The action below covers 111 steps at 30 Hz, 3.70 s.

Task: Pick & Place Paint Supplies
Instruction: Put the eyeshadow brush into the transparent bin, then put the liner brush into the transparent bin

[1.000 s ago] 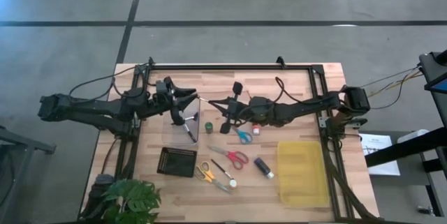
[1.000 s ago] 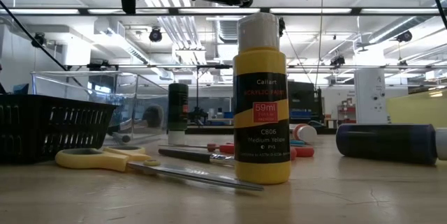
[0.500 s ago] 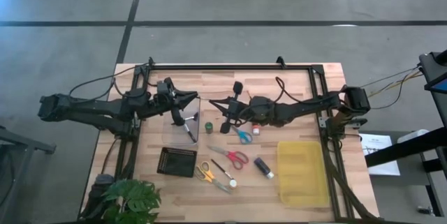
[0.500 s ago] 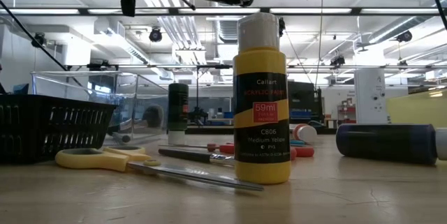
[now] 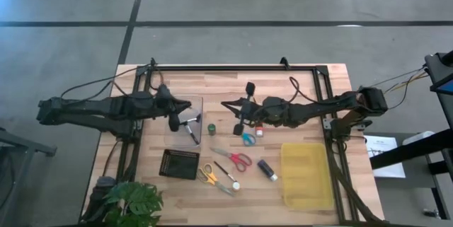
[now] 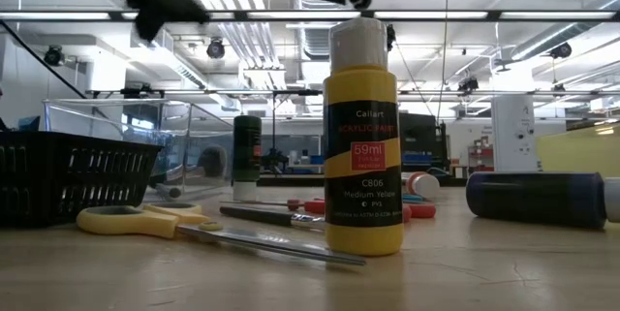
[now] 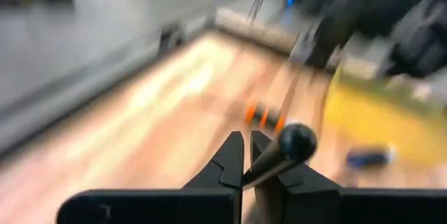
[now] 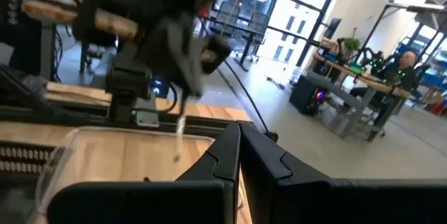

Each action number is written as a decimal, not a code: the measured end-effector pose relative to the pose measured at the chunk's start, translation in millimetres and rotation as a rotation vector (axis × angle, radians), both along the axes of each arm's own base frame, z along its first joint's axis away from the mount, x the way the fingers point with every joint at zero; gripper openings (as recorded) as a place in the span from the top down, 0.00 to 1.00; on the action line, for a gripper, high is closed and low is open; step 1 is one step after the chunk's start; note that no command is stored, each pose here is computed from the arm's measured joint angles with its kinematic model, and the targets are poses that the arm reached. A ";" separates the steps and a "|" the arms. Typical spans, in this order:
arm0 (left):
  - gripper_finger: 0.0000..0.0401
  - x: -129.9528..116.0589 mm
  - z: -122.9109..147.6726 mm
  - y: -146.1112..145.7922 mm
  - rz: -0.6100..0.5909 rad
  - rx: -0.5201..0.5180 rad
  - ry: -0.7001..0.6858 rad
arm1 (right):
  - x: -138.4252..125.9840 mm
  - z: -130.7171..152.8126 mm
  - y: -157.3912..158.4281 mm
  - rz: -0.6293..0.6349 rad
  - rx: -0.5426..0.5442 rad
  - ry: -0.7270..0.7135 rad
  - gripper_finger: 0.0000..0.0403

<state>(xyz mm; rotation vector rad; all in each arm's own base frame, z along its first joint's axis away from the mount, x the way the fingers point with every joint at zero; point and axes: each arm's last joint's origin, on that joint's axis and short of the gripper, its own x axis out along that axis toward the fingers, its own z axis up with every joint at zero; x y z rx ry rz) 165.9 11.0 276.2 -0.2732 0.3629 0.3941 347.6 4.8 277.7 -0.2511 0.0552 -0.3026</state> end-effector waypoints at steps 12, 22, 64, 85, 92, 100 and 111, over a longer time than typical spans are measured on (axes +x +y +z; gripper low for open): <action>0.96 -0.4 -49.9 -4.8 -0.062 -0.199 0.352 | -48.8 -13.2 -3.0 -0.049 0.110 -0.011 0.98; 0.72 9.3 -55.4 -3.2 -0.115 -0.059 0.408 | -80.8 -20.7 -4.3 -0.051 0.186 -0.038 0.98; 0.59 39.2 21.6 -2.2 -0.175 0.332 -0.327 | -68.2 -42.3 -98.4 -0.535 0.626 0.451 0.59; 0.59 31.4 24.0 -2.4 -0.176 0.346 -0.335 | 8.4 -126.7 -184.3 -0.689 0.808 0.822 0.54; 0.59 31.4 22.3 -2.4 -0.180 0.350 -0.317 | -1.6 -126.9 -186.2 -0.727 0.847 0.815 0.54; 0.59 31.3 22.1 -2.3 -0.179 0.346 -0.316 | -10.7 -134.9 -192.3 -0.720 0.917 0.803 0.54; 0.59 31.4 22.2 -2.3 -0.177 0.336 -0.319 | -16.5 -145.7 -190.8 -0.713 0.945 0.788 0.54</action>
